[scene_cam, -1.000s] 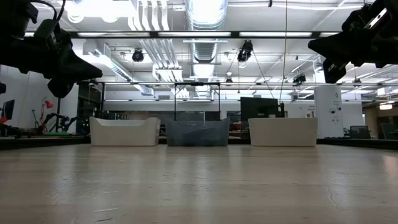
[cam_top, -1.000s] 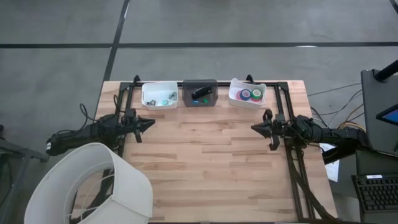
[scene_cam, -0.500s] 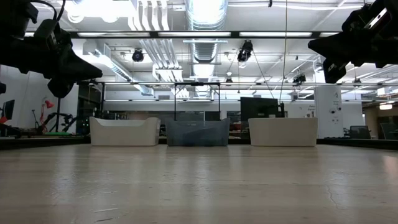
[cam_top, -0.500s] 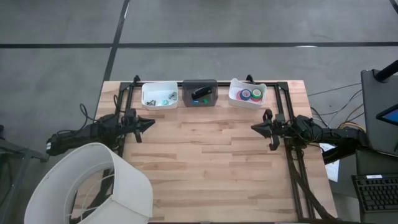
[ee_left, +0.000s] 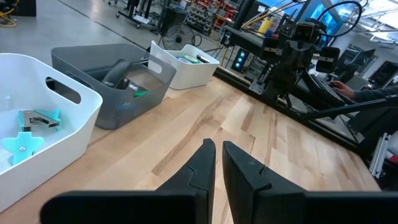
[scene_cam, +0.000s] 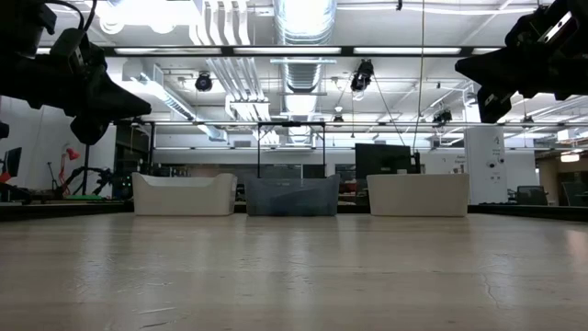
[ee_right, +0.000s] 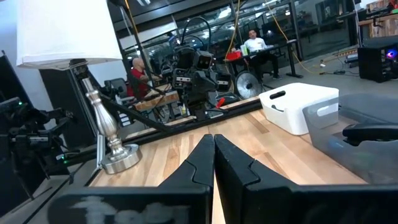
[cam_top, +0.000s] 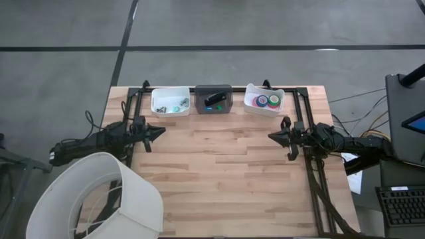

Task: Pick and place Stapler, Stapler remover, tape
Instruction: Return to Home Position

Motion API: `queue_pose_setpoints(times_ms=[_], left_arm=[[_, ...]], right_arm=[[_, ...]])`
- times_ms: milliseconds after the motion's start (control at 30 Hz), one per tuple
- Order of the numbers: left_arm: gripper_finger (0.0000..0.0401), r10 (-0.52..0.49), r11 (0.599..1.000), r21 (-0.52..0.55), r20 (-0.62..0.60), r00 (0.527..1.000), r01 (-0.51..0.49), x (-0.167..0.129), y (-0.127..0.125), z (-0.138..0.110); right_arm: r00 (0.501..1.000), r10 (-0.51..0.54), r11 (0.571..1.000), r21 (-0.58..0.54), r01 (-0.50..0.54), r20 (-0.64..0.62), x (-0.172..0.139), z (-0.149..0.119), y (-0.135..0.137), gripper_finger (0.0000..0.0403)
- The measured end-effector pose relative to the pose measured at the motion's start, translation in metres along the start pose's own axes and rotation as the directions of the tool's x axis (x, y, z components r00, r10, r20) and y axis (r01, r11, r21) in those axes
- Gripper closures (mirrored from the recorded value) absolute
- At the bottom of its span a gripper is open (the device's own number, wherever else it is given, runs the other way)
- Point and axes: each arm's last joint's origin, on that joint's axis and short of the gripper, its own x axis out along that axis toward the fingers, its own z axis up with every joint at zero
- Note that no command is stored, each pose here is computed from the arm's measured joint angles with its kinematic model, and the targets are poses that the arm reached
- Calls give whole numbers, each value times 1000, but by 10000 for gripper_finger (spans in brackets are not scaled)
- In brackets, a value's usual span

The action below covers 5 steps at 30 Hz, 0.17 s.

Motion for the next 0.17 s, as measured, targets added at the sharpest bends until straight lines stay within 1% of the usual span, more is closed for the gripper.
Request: queue_pose_setpoints(times_ms=[167], left_arm=[[366, 0, 1000, 0, 0, 1000, 0, 0, 0, 0]], right_arm=[[1000, 0, 1000, 0, 0, 1, 0, 0, 0, 394]])
